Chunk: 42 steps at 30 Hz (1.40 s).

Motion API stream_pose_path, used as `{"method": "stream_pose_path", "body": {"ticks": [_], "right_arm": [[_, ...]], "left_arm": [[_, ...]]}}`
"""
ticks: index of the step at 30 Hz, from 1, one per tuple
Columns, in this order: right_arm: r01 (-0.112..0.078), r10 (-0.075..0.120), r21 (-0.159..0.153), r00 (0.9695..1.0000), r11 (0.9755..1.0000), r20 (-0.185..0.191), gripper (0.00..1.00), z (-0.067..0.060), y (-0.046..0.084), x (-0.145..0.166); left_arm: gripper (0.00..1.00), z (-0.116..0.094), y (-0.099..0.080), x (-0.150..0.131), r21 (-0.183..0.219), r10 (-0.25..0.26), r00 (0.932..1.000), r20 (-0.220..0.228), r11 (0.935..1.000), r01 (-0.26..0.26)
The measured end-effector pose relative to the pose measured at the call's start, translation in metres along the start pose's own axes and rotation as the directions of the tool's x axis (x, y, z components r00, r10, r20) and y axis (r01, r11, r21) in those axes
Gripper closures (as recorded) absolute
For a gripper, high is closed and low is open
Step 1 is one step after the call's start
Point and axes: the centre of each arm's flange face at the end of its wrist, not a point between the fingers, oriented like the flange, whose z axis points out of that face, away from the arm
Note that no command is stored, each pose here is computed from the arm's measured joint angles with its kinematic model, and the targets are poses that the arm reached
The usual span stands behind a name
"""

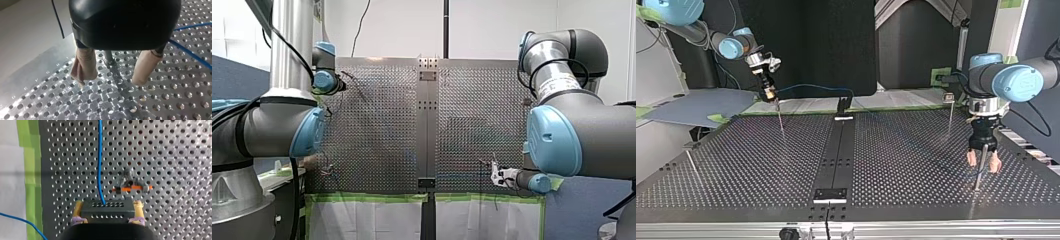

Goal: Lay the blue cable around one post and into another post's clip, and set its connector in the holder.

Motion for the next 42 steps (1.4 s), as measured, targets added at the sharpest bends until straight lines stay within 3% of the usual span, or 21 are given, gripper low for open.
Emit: {"method": "stream_pose_path", "body": {"ticks": [9,14,18,25,32,38,42], "right_arm": [[0.001,-0.001,0.078,1.0,0.997,-0.002,0.91,0.0,-0.009,0.0],[0.001,-0.001,0.126,1.0,0.9921,-0.004,0.91,0.0,-0.015,0.0],[0.003,-0.002,0.149,1.0,0.9889,-0.006,0.91,0.0,-0.018,0.001],[0.004,-0.003,0.155,1.0,0.9879,-0.008,0.91,0.001,-0.019,0.001],[0.004,-0.003,0.156,1.0,0.9878,-0.007,0.91,0.0,-0.019,0.0],[0.004,-0.004,0.156,1.0,0.9877,-0.005,0.91,0.0,-0.02,0.0],[0.005,-0.004,0.158,1.0,0.9875,-0.005,0.91,0.0,-0.021,0.0]], "left_arm": [[0.0,-0.005,0.003,0.002,-0.041,-0.092,0.9956,-0.021,0.995,0.091],[0.0,-0.012,0.003,0.0,-0.062,-0.141,0.9898,-0.023,0.9884,0.139],[0.0,-0.022,-0.001,-0.002,-0.048,-0.177,0.9842,-0.013,0.9832,0.176],[0.0,-0.034,-0.016,-0.008,0.019,-0.229,0.9733,-0.02,0.9732,0.229],[0.0,-0.04,-0.017,-0.004,0.004,-0.278,0.9599,-0.038,0.9606,0.278],[0.0,-0.055,-0.014,-0.008,-0.027,-0.277,0.9608,-0.006,0.9605,0.277],[0.0,-0.067,-0.016,-0.011,-0.031,-0.26,0.9654,0.011,0.9649,0.261]]}}
